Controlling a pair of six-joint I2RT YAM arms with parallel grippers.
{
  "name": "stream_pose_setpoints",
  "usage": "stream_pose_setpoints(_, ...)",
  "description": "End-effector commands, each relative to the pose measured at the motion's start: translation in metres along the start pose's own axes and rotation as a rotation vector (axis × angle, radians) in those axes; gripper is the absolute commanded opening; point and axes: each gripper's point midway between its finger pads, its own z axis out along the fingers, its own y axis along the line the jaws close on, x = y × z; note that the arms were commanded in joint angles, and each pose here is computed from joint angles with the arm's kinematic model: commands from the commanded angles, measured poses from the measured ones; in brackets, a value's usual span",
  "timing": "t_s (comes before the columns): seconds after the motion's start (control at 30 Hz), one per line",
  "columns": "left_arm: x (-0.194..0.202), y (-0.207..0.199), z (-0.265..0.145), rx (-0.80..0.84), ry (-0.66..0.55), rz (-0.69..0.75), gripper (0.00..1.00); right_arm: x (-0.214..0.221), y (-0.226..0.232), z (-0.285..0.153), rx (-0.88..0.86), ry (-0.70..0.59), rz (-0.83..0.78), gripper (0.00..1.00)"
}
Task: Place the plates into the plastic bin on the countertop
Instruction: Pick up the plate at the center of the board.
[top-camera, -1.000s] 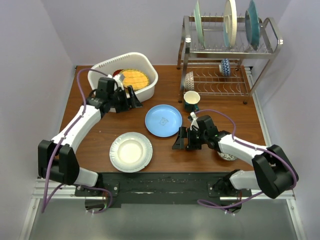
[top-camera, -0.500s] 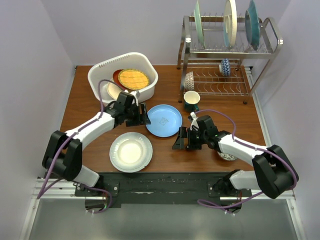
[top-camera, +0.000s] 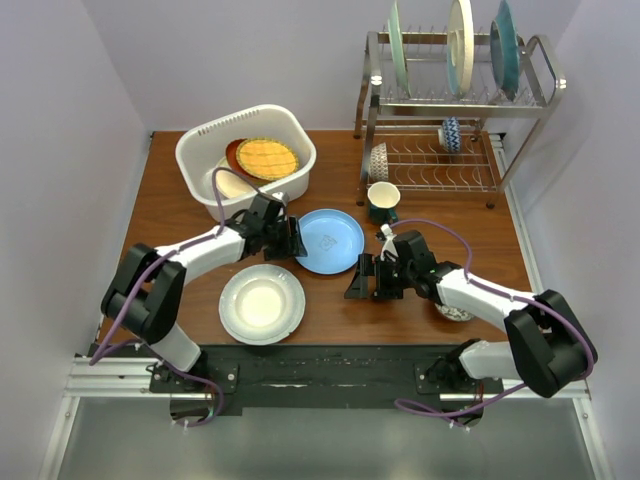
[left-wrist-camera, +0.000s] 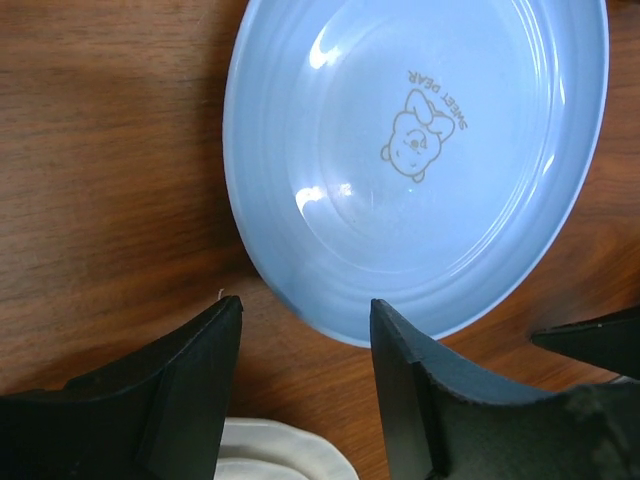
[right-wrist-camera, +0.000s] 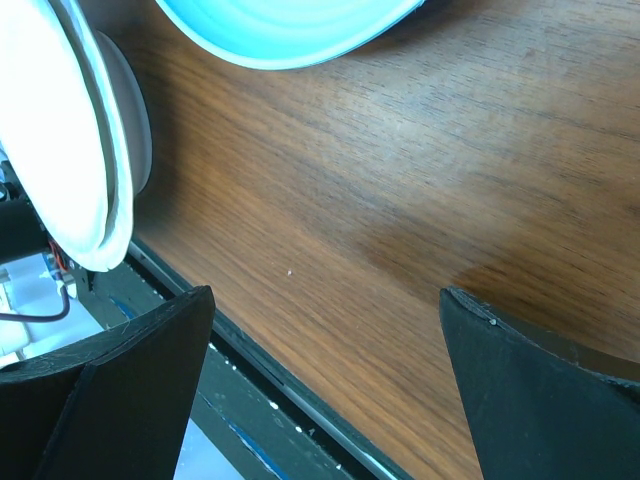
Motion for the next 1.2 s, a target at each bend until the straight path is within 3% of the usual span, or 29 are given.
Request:
stream_pose_setpoints(0.0, -0.006, -0.003, 0.011, 0.010, -0.043, -0.018, 0.55, -0.001, -0.002, -0.002, 0.006, -0.018, -0.016, 0.99)
stream_pose_setpoints(0.27, 0.007, 0.004, 0.028, -0.003, -0.015, -0.057, 0.42, -0.001, -0.002, -0.002, 0.007, -0.016, -0.019, 0.99)
stream_pose_setpoints(0.37, 0.013, 0.008, 0.033, -0.009, -0.002, -0.068, 0.27, -0.001, -0.003, -0.001, 0.008, -0.016, -0.017, 0.99)
stream_pose_setpoints(0.4, 0.013, 0.008, 0.034, -0.006, -0.001, -0.068, 0.15, -0.001, -0.002, -0.001, 0.008, -0.015, -0.017, 0.99)
stream_pose_setpoints(0.47, 0.015, 0.008, 0.035, -0.007, 0.003, -0.076, 0.00, 0.000, -0.003, -0.001, 0.009, -0.012, -0.016, 0.99)
stream_pose_setpoints(1.17, -0.016, 0.008, 0.008, -0.094, -0.072, -0.035, 0.00, -0.005, 0.003, -0.004, -0.005, -0.028, -0.028, 0.99)
